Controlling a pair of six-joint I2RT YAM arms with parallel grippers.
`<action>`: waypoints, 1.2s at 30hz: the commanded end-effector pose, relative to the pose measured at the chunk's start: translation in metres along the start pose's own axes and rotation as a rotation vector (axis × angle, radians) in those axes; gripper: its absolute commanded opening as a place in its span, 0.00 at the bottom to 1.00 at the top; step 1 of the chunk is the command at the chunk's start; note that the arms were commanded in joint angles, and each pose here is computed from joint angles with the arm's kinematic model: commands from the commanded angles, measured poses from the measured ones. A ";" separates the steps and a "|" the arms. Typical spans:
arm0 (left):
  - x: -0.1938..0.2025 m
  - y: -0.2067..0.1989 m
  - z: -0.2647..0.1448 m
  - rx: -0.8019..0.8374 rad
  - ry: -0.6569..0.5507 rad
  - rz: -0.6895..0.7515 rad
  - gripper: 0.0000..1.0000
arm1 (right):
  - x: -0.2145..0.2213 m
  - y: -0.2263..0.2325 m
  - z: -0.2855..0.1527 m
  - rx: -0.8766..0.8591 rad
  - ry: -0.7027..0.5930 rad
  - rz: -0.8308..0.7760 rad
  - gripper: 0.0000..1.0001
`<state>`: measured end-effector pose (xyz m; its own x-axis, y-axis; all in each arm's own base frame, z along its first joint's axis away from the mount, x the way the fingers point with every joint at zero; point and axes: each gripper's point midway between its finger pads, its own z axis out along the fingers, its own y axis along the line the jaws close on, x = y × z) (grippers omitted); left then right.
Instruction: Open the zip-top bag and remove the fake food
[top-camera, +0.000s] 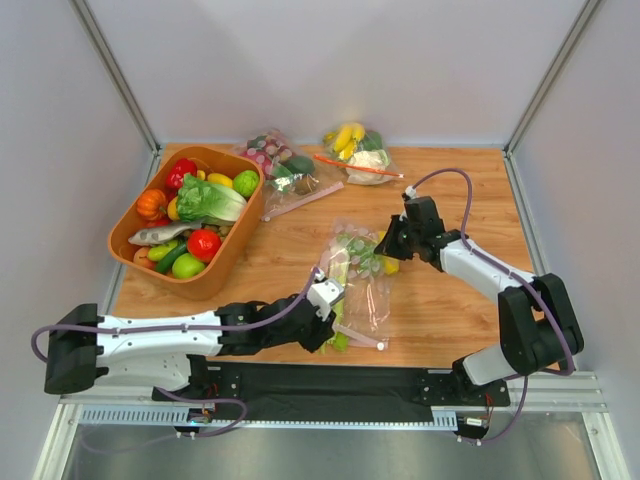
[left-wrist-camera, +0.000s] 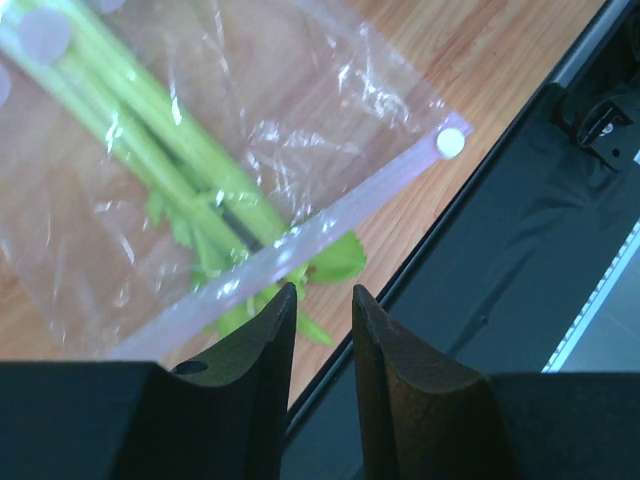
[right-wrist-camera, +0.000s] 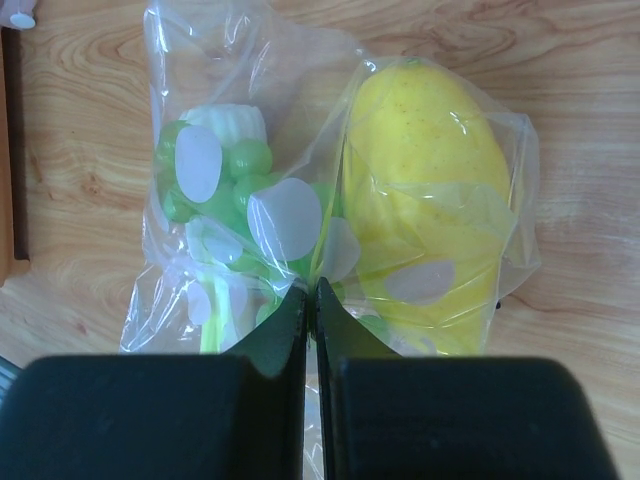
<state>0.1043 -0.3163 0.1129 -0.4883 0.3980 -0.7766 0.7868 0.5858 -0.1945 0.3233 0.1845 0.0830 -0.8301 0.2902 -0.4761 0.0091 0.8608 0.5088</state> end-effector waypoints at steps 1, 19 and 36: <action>0.021 0.024 -0.014 -0.115 -0.006 -0.081 0.37 | -0.028 0.013 0.000 -0.008 -0.074 0.008 0.00; 0.028 0.056 0.024 -0.261 0.008 -0.093 0.77 | -0.030 0.024 -0.010 -0.039 -0.084 0.029 0.00; 0.024 0.060 0.059 -0.251 0.016 -0.112 0.86 | -0.015 0.032 -0.006 -0.064 -0.045 0.019 0.00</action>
<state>0.1530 -0.2995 0.0356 -0.5913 0.3607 -0.7213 0.6135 0.7817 -0.1120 0.3303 0.1972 0.0959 -0.8194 0.3141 -0.4795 0.0145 0.8477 0.5303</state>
